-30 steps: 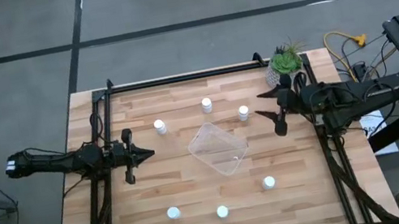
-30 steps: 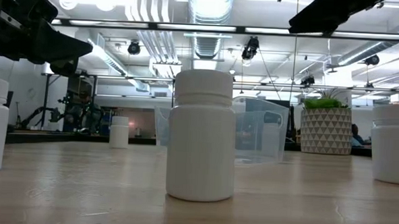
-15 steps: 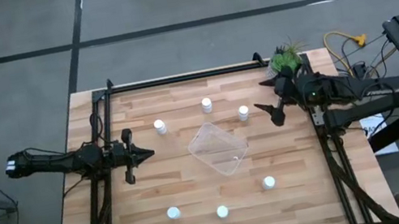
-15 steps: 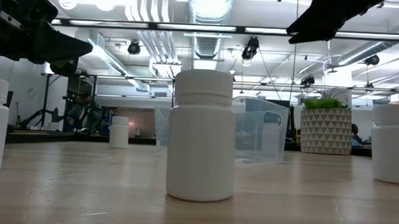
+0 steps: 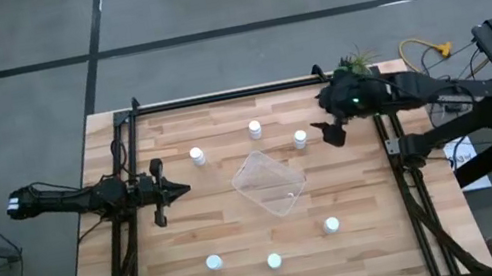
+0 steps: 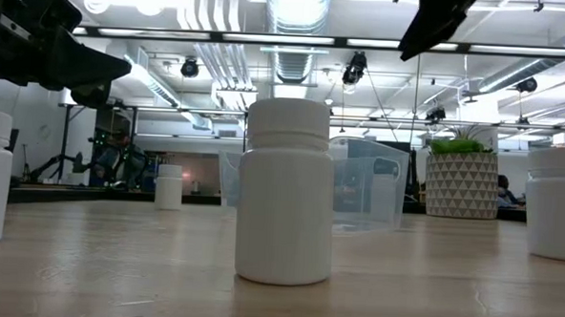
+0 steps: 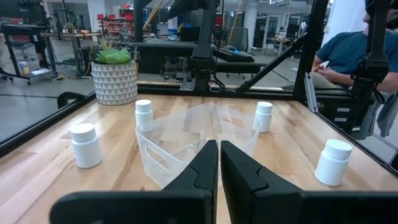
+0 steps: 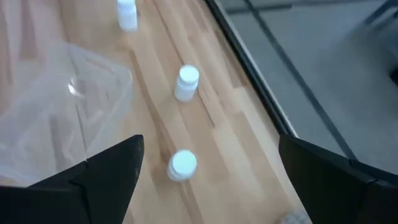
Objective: Pick and place pill bottles into a basket
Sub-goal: Put the white pill bottle into the transparent bin
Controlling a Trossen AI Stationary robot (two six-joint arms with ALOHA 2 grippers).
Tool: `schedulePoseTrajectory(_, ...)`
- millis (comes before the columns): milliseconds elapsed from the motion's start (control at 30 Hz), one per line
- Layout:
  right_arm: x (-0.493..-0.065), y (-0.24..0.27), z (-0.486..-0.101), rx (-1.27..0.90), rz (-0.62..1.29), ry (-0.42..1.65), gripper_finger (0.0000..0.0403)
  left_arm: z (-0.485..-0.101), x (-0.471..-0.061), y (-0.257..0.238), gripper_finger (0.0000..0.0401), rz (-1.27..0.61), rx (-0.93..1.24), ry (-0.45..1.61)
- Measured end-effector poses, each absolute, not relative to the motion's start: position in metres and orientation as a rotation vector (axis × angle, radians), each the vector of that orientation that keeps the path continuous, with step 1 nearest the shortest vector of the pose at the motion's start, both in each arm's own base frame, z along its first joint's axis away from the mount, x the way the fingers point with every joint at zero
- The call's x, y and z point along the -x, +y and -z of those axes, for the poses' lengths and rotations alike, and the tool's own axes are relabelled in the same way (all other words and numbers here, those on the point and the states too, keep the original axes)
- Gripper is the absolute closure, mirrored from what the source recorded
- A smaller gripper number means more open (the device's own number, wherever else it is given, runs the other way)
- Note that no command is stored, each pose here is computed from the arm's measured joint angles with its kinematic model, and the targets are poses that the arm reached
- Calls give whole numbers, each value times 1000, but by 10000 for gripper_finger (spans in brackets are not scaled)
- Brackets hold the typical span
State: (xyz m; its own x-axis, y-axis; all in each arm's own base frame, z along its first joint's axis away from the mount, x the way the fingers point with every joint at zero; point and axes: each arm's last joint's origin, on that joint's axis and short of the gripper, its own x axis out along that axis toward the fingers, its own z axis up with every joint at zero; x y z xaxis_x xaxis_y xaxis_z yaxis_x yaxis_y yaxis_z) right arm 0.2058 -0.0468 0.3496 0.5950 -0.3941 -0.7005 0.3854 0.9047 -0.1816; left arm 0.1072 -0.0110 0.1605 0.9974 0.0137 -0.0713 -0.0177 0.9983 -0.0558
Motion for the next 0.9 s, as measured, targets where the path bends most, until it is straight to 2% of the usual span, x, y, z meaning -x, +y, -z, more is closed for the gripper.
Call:
schedulePoseTrajectory(333, -248, -63, -332, 4, 394, 1031, 39, -160, -107, -11, 401, -16, 57, 72)
schedulePoseTrajectory(567, -263, -77, -304, -125, 221, 1170, 39, -160, -107, -11, 401, -16, 57, 74)
schedulePoseTrajectory(900, -280, -82, -279, -67, 157, 1268, 39, -159, -108, -11, 401, -16, 55, 88)
